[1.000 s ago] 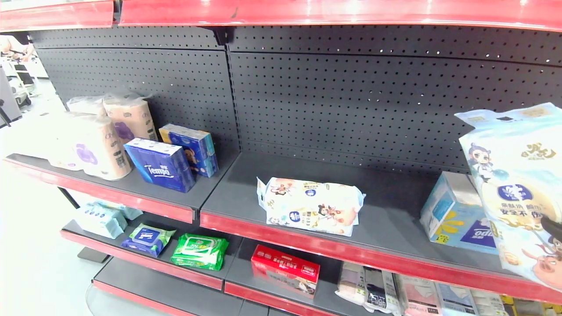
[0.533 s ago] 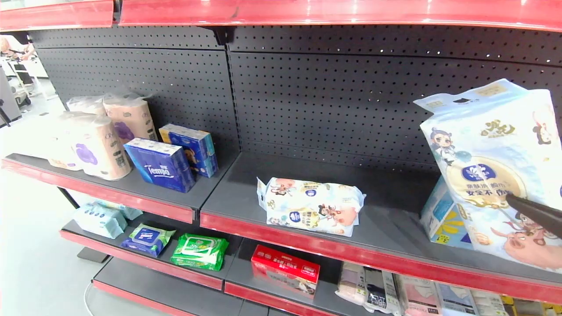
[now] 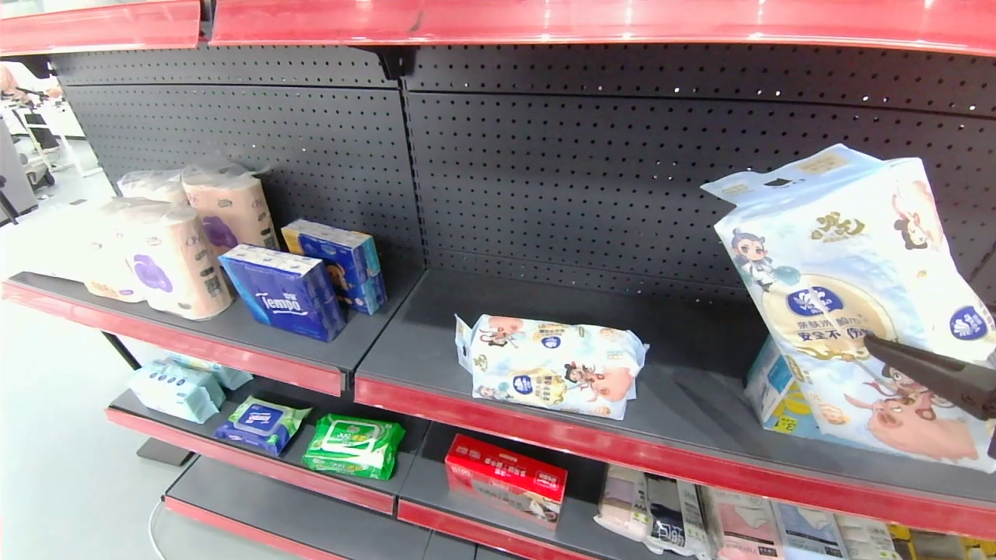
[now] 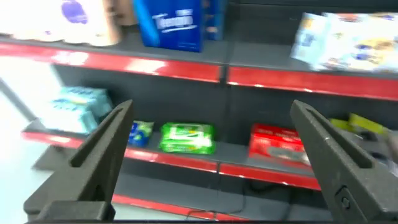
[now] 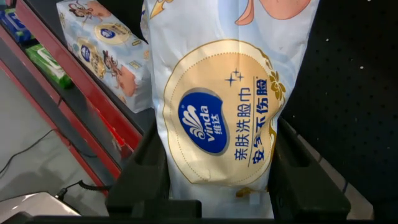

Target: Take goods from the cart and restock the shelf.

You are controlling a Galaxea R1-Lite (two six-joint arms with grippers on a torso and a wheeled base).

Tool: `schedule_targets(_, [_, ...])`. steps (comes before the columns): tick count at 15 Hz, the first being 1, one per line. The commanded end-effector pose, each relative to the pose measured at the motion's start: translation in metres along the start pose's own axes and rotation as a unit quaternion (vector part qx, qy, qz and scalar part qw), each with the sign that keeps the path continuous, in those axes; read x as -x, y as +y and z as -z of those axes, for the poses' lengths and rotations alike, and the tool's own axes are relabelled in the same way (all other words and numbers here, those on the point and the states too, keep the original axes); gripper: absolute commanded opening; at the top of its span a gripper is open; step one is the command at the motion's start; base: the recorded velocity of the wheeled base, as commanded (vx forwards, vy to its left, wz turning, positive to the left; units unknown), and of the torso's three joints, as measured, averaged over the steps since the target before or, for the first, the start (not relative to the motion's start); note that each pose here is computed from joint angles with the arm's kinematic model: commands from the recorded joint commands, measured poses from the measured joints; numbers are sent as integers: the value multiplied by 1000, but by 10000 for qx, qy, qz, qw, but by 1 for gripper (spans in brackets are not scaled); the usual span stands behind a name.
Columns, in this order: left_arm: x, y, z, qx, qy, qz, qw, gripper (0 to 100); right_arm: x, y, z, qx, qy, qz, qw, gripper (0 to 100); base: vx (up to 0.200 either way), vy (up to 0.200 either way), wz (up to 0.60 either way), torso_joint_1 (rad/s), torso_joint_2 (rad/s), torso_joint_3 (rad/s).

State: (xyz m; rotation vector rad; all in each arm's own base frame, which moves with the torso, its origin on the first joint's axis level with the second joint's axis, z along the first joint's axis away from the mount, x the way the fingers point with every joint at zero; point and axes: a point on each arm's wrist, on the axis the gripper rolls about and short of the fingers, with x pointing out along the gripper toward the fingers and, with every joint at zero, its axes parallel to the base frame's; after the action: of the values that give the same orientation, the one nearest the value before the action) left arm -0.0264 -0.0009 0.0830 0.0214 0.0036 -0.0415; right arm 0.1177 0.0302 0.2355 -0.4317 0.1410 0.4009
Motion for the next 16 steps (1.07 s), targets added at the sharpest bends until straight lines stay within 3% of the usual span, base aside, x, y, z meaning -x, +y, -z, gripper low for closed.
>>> schedule_targets(1, [-2, 0, 1, 10, -164, -80, 9998, 100, -4, 0, 2, -9, 69, -40, 10000, 0, 0, 0, 0, 0, 0, 0])
schedule_targets(3, [-3, 1, 2, 78, -301, -211, 9993, 100, -4, 0, 2, -1, 73, -50, 10000, 0, 0, 0, 0, 0, 0, 0])
schedule_targets(4, [-3, 1, 2, -62, -300, -162, 9994, 100, -6, 1, 0, 0, 59, -85, 9999, 0, 0, 0, 0, 0, 0, 0])
schedule_targets(5, [-3, 0, 2, -443, -306, 34, 9985, 100, -7, 1, -1, 7, 61, -118, 9999, 0, 0, 0, 0, 0, 0, 0])
schedule_targets(6, [-3, -1, 2, -297, -304, 315, 9986, 100, -8, 1, -2, 9, 51, -122, 9999, 0, 0, 0, 0, 0, 0, 0])
schedule_targets(7, [-3, -1, 2, 131, -297, 327, 9989, 100, -9, 0, -4, 12, 42, -126, 9999, 0, 0, 0, 0, 0, 0, 0])
schedule_targets(9, [-4, 0, 1, 170, -273, 52, 9995, 100, -10, -1, -6, 8, 14, -113, 9999, 0, 0, 0, 0, 0, 0, 0])
schedule_targets(10, [-3, 4, 2, 235, -289, -904, 9952, 100, -11, -2, -7, 0, 14, -113, 9999, 0, 0, 0, 0, 0, 0, 0])
schedule_targets(11, [-3, 5, 2, 239, -297, -1033, 9939, 100, -12, -2, -7, -1, 28, -120, 9999, 0, 0, 0, 0, 0, 0, 0])
schedule_targets(13, [-3, 4, 2, 176, -283, -974, 9947, 100, -14, -2, -6, -6, 63, -135, 9999, 0, 0, 0, 0, 0, 0, 0])
schedule_targets(14, [-3, 1, 2, -127, -271, -286, 9991, 100, -17, -2, -6, -10, 90, -148, 9998, 0, 0, 0, 0, 0, 0, 0])
schedule_targets(15, [-4, -1, 7, -32, -30, 99, 9999, 100, -18, -3, -9, -15, 70, -138, 9999, 0, 0, 0, 0, 0, 0, 0])
schedule_targets(16, [-3, 0, 8, 161, 3, 7, 9999, 100, -21, -5, -10, -23, 77, -141, 9999, 0, 0, 0, 0, 0, 0, 0])
